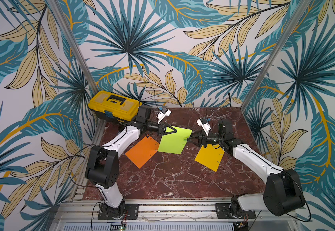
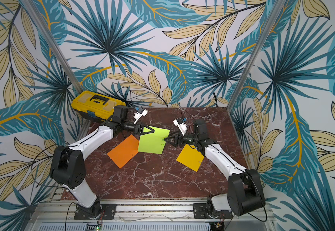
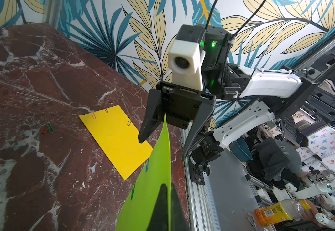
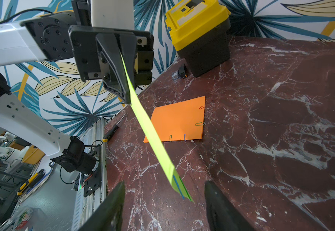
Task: Unclip the paperclips from the documents
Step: Adjust the document.
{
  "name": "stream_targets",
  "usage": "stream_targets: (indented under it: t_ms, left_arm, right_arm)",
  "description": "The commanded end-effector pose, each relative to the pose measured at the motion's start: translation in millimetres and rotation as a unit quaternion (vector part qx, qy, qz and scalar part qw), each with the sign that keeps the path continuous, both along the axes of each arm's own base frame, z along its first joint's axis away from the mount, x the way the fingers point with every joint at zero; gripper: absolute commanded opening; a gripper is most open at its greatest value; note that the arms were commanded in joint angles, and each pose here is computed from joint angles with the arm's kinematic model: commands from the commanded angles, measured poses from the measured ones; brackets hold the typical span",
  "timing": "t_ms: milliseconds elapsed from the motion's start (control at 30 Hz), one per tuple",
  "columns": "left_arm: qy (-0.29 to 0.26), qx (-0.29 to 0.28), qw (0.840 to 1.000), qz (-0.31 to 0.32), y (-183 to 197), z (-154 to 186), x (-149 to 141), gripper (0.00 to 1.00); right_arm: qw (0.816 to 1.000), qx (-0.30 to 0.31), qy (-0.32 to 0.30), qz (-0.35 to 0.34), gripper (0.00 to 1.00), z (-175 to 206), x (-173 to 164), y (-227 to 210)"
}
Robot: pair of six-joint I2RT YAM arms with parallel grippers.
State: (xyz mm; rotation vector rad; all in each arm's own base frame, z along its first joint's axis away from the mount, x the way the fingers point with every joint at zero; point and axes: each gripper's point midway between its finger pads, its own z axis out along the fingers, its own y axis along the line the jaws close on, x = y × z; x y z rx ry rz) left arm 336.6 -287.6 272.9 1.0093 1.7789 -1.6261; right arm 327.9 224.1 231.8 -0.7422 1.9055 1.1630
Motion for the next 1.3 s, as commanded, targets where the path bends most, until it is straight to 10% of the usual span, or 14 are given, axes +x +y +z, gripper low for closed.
stream_targets:
  t_ms: [0, 1033, 1267]
  left_arm:
    - [-0.022, -0.016, 0.999, -0.018, -1, 18, -11, 0.00]
    - [-0.029, -0.013, 0.999, -0.017, -5, 20, -20, 0.00]
    - [-0.017, -0.005, 1.000, -0.007, -4, 14, -19, 0.38]
  right_arm:
    - [0.999, 0.023, -0.036, 0.033, 0.62, 23, -4, 9]
    - [0.995, 0.067, -0.020, 0.068, 0.00, 38, -7, 27]
    - [0.996, 0.055, -0.024, 0.063, 0.00, 40, -5, 25]
